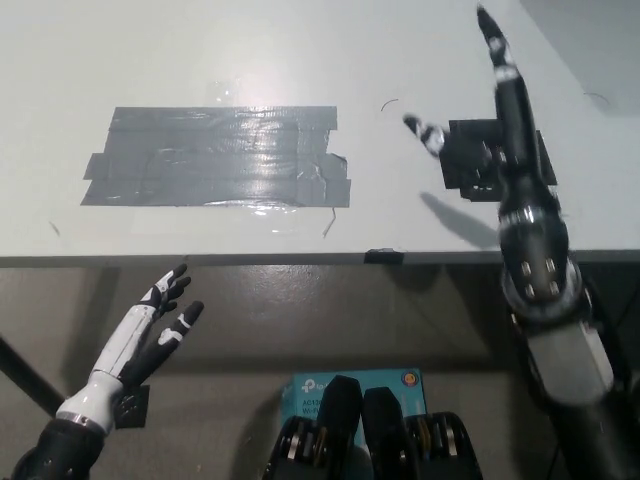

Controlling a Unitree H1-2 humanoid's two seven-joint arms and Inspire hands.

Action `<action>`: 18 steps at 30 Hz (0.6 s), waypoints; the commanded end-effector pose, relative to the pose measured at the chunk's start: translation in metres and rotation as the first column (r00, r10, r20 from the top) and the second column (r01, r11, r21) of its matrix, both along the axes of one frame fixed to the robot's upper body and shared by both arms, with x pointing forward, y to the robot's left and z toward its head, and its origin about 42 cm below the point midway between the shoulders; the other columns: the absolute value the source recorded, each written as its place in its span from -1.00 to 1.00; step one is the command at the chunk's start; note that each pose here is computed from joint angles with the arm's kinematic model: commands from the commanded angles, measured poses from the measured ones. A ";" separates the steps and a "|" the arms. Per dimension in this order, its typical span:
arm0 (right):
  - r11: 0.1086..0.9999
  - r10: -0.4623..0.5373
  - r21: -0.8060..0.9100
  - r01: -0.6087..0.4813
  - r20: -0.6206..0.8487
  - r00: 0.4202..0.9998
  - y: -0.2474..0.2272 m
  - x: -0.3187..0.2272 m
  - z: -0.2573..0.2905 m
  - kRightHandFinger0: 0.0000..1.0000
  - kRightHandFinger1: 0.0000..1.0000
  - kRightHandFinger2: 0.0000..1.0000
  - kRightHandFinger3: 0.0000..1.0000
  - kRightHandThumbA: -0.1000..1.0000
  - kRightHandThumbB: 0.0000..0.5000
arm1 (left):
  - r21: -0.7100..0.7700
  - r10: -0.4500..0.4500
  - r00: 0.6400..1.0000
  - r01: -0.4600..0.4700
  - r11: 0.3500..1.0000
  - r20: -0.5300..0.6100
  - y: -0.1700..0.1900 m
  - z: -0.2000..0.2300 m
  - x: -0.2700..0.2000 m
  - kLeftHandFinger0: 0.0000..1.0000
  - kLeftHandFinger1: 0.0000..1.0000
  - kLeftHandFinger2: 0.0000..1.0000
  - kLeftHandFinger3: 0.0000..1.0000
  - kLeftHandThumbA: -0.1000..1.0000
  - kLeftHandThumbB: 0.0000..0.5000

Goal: A rubick's cube is kept in the black marked spot on the table and the robot uses its right arm to pick it up and hands it to a person

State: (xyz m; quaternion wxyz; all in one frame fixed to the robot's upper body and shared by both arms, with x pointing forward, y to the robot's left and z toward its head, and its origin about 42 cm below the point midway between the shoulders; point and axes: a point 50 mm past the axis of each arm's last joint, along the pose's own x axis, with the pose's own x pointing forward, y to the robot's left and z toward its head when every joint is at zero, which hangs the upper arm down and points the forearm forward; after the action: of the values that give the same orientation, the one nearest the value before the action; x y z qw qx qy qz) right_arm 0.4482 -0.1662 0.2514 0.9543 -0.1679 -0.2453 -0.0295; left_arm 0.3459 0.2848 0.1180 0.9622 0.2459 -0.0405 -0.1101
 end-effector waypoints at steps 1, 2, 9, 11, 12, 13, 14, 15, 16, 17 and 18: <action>0.994 0.076 0.029 -0.104 0.501 0.862 -0.037 -0.157 0.095 1.00 1.00 1.00 1.00 0.76 0.26 | 0.025 -0.053 0.997 0.051 0.998 0.064 0.002 0.014 0.002 1.00 1.00 1.00 1.00 0.69 -0.49; 0.996 0.055 0.040 -0.083 0.457 0.888 -0.046 -0.157 0.081 1.00 1.00 1.00 1.00 0.74 0.18 | 0.023 -0.051 0.997 0.050 0.998 0.062 0.003 0.012 0.001 1.00 1.00 1.00 1.00 0.67 -0.49; 0.998 0.007 0.051 -0.021 0.256 0.967 -0.069 -0.147 0.017 1.00 1.00 1.00 1.00 0.71 0.20 | 0.023 -0.040 0.998 0.039 0.999 0.047 0.003 0.007 -0.003 1.00 1.00 1.00 1.00 0.68 -0.45; 0.997 0.026 0.070 -0.038 0.171 0.985 -0.071 -0.144 -0.005 1.00 1.00 1.00 1.00 0.63 0.17 | 0.018 -0.039 0.998 0.038 0.999 0.046 0.003 0.006 -0.002 1.00 1.00 1.00 1.00 0.68 -0.44; 0.997 0.028 0.073 -0.040 0.160 0.987 -0.071 -0.143 -0.008 1.00 1.00 1.00 1.00 0.49 0.11 | 0.017 -0.039 0.998 0.038 0.999 0.046 0.003 0.006 -0.002 1.00 1.00 1.00 1.00 0.68 -0.45; 0.996 0.029 0.079 -0.039 0.127 0.991 -0.072 -0.141 -0.017 1.00 1.00 1.00 1.00 0.55 0.18 | 0.019 -0.037 0.998 0.036 0.999 0.045 0.002 0.005 -0.002 1.00 1.00 1.00 1.00 0.69 -0.42; 0.996 0.034 0.079 -0.042 0.095 0.995 -0.073 -0.138 -0.025 1.00 1.00 1.00 1.00 0.55 0.15 | 0.018 -0.035 0.998 0.035 0.999 0.043 0.002 0.004 -0.002 1.00 1.00 1.00 1.00 0.70 -0.42; 0.996 0.038 0.079 -0.044 0.082 0.996 -0.073 -0.137 -0.029 1.00 1.00 1.00 1.00 0.55 0.14 | 0.017 -0.035 0.999 0.034 0.999 0.041 0.002 0.003 -0.003 1.00 1.00 1.00 1.00 0.70 -0.42; 0.995 0.041 0.083 -0.046 0.057 0.998 -0.074 -0.134 -0.035 1.00 1.00 1.00 1.00 0.54 0.14 | 0.016 -0.035 0.999 0.034 0.999 0.041 0.001 0.002 -0.004 1.00 1.00 1.00 1.00 0.70 -0.45; 0.995 0.043 0.088 -0.043 0.000 0.999 -0.077 -0.129 -0.050 1.00 1.00 1.00 1.00 0.55 0.17 | 0.012 -0.036 0.999 0.035 0.999 0.039 0.001 -0.001 -0.007 1.00 1.00 1.00 1.00 0.70 -0.45; 0.996 0.044 0.086 -0.040 -0.047 0.998 -0.080 -0.125 -0.062 1.00 1.00 1.00 1.00 0.56 0.16 | 0.006 -0.038 0.999 0.038 0.999 0.037 0.000 -0.003 -0.009 1.00 1.00 1.00 1.00 0.70 -0.46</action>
State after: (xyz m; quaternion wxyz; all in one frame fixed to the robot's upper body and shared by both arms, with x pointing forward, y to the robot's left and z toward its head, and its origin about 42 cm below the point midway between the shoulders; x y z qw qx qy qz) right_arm 0.3139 -0.2400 0.2049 0.9576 -0.1492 -0.2411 -0.0509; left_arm 0.3420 0.2844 0.1132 0.9619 0.2457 -0.0381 -0.1141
